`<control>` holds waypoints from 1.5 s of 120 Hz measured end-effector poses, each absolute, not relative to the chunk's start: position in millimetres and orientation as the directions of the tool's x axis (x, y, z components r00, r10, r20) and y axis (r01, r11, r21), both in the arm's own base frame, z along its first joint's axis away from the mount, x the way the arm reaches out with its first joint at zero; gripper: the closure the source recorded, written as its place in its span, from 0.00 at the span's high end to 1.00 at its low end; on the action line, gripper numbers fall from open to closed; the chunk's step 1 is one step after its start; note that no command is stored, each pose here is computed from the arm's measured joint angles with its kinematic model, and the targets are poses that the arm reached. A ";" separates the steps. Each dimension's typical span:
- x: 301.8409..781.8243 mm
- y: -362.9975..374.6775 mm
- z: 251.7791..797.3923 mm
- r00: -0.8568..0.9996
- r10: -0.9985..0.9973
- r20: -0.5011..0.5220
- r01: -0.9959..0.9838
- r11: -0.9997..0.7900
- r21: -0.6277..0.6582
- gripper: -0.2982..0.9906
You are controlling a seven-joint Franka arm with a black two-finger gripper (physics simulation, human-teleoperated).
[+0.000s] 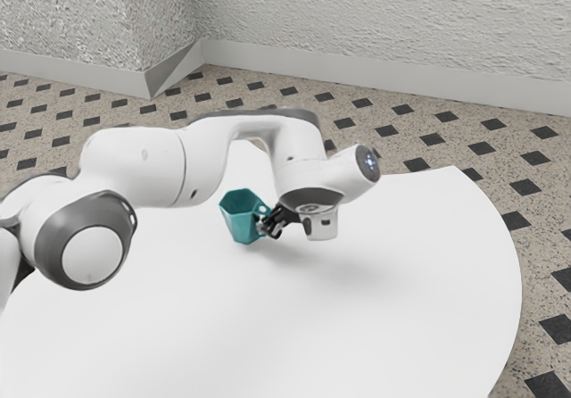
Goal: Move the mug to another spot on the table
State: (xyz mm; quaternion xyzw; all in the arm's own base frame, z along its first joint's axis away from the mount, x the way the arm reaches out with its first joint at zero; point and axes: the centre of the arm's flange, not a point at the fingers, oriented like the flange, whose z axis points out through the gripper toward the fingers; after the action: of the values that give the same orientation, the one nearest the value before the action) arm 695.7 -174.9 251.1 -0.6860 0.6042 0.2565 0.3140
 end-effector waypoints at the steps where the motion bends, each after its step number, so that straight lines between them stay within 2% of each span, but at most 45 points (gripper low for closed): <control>1: 695.5 -175.1 250.5 0.137 -0.667 -0.733 -0.990 -0.071 -0.120 0.25; 64: 675.2 -163.4 234.7 0.112 -0.583 -0.805 -0.992 -0.115 -0.055 0.25; 119: 671.4 -168.6 227.5 0.113 -0.602 -0.791 -0.991 -0.122 -0.049 0.27; 127: 671.2 -169.5 226.4 0.113 -0.605 -0.788 -0.991 -0.123 -0.048 0.29; 143: 671.7 -171.5 228.5 0.119 -0.615 -0.779 -0.991 -0.125 -0.052 0.41; 151: 672.5 -180.1 253.6 0.144 -0.637 -0.757 -0.989 -0.128 -0.081 0.44; 161: 668.9 -201.0 322.3 0.212 -0.690 -0.692 -0.977 -0.145 -0.156 0.49; 173: 656.0 -201.4 428.1 0.350 -0.769 -0.535 -0.936 -0.261 -0.237 0.58; 180: 646.5 -170.4 482.9 0.465 -0.780 -0.420 -0.885 -0.393 -0.251 0.62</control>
State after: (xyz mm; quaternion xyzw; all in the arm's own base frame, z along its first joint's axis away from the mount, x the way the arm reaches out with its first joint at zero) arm 646.5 -170.4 482.9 -0.8261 0.5038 0.1178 0.2235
